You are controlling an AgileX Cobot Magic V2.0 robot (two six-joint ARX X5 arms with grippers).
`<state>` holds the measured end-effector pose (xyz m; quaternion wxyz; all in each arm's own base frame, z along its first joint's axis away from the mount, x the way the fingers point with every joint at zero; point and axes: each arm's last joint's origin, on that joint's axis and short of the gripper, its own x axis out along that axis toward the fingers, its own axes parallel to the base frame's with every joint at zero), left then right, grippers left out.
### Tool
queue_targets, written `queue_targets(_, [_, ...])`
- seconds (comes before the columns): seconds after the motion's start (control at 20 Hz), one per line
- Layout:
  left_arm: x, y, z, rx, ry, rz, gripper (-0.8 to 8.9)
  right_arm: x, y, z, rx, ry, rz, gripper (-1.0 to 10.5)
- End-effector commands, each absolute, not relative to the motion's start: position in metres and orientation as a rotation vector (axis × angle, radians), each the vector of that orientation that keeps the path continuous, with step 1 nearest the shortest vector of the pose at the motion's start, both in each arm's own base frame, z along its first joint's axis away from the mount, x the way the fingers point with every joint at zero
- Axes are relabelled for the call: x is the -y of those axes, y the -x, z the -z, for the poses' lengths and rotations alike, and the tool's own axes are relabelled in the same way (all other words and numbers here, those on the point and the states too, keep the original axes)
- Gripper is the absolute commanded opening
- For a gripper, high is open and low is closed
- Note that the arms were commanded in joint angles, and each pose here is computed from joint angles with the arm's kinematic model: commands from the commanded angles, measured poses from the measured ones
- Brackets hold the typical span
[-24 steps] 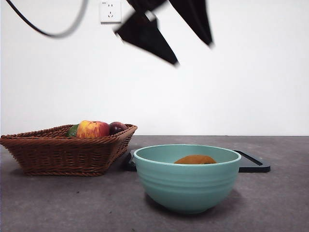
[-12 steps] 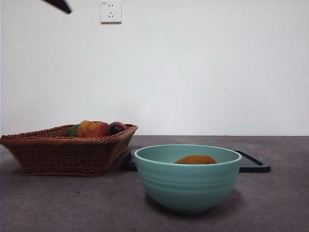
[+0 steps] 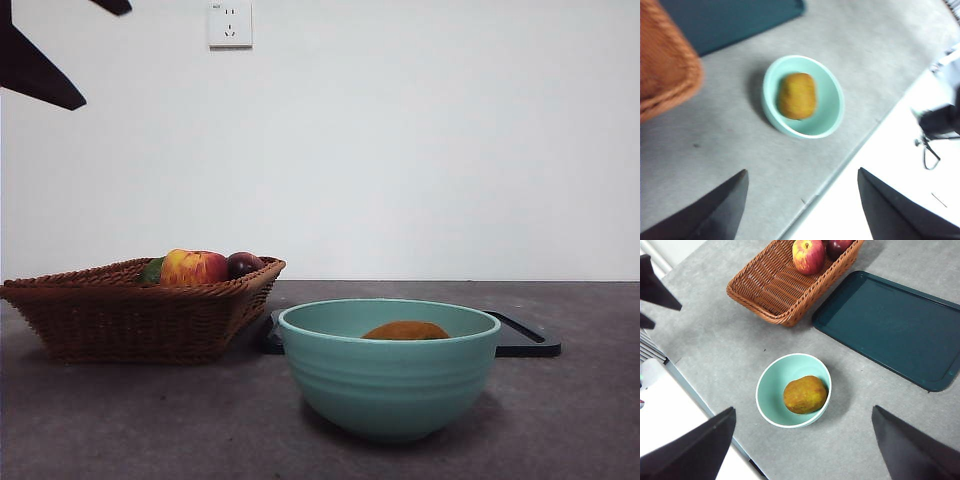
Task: Pick up the wifruite, put it on the bowl, pick up the plate, put it on desk
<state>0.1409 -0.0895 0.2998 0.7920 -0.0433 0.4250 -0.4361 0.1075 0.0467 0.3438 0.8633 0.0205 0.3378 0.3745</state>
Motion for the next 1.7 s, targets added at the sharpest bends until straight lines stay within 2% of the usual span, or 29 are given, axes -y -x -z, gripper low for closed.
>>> queue_targets(0.05, [0.091, -0.142, -0.302, -0.893, 0.073, 0.965, 3.43, -0.048, -0.109, -0.349, -0.688, -0.038, -0.790, 4.3])
queue_targets(0.4, [0.091, -0.142, -0.302, -0.892, 0.071, 0.966, 3.43, -0.048, -0.111, -0.344, -0.726, -0.067, -0.778, 4.3])
queue_targets(0.75, [0.091, -0.142, -0.302, -0.891, 0.071, 0.966, 3.44, -0.061, -0.136, -0.281, -0.904, -0.203, -0.733, 4.1])
queue_targets(0.9, [0.091, -0.142, -0.302, -0.884, 0.071, 0.968, 3.44, -0.076, -0.147, -0.254, -0.932, -0.236, -0.755, 3.4])
queue_targets(1.25, [0.091, -0.142, -0.302, -0.884, 0.070, 0.967, 3.44, -0.113, -0.172, -0.219, -0.956, -0.120, -0.667, 3.2])
queue_targets(1.4, [0.091, -0.142, -0.302, -0.884, 0.070, 0.968, 3.44, -0.123, -0.180, -0.205, -0.974, -0.071, -0.623, 2.5])
queue_targets(1.7, [0.091, -0.142, -0.302, -0.882, 0.067, 0.969, 3.43, -0.140, -0.191, -0.185, -0.996, -0.035, -0.621, 2.1])
